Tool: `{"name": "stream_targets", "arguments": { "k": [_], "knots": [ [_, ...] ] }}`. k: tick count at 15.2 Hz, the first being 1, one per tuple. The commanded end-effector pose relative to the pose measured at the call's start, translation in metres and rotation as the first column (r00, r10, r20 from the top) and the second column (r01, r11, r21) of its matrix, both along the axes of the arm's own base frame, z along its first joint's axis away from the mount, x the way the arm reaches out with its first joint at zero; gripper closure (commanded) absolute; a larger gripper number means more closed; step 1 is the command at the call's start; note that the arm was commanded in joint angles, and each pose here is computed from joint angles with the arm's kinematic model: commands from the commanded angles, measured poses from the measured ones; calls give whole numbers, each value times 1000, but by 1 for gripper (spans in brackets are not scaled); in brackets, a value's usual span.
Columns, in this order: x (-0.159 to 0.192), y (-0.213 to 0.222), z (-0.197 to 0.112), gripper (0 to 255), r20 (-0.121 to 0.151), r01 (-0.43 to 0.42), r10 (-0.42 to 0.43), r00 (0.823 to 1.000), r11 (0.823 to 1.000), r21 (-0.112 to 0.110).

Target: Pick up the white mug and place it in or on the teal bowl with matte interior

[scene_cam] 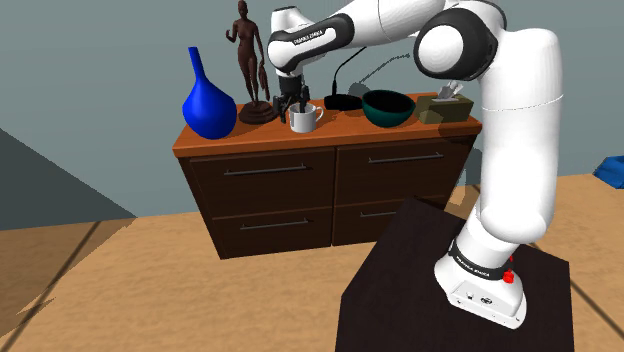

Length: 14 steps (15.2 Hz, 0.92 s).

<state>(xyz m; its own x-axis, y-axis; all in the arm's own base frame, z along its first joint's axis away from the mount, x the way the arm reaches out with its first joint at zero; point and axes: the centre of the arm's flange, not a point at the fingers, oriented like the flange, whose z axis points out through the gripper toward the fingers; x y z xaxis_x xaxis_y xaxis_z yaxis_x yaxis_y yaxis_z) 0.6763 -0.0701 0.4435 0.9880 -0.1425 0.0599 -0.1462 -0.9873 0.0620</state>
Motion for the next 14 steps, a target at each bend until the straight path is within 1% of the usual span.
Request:
{"name": "stream_targets", "arguments": {
  "k": [1,8,9,14],
  "knots": [
    [0,0,-4,0,0,0,0,1000,1000,0],
    [0,0,-4,0,0,0,0,1000,1000,0],
    [0,0,-4,255,0,0,0,1000,1000,0],
    [0,0,-4,255,0,0,0,1000,1000,0]
  ]
}}
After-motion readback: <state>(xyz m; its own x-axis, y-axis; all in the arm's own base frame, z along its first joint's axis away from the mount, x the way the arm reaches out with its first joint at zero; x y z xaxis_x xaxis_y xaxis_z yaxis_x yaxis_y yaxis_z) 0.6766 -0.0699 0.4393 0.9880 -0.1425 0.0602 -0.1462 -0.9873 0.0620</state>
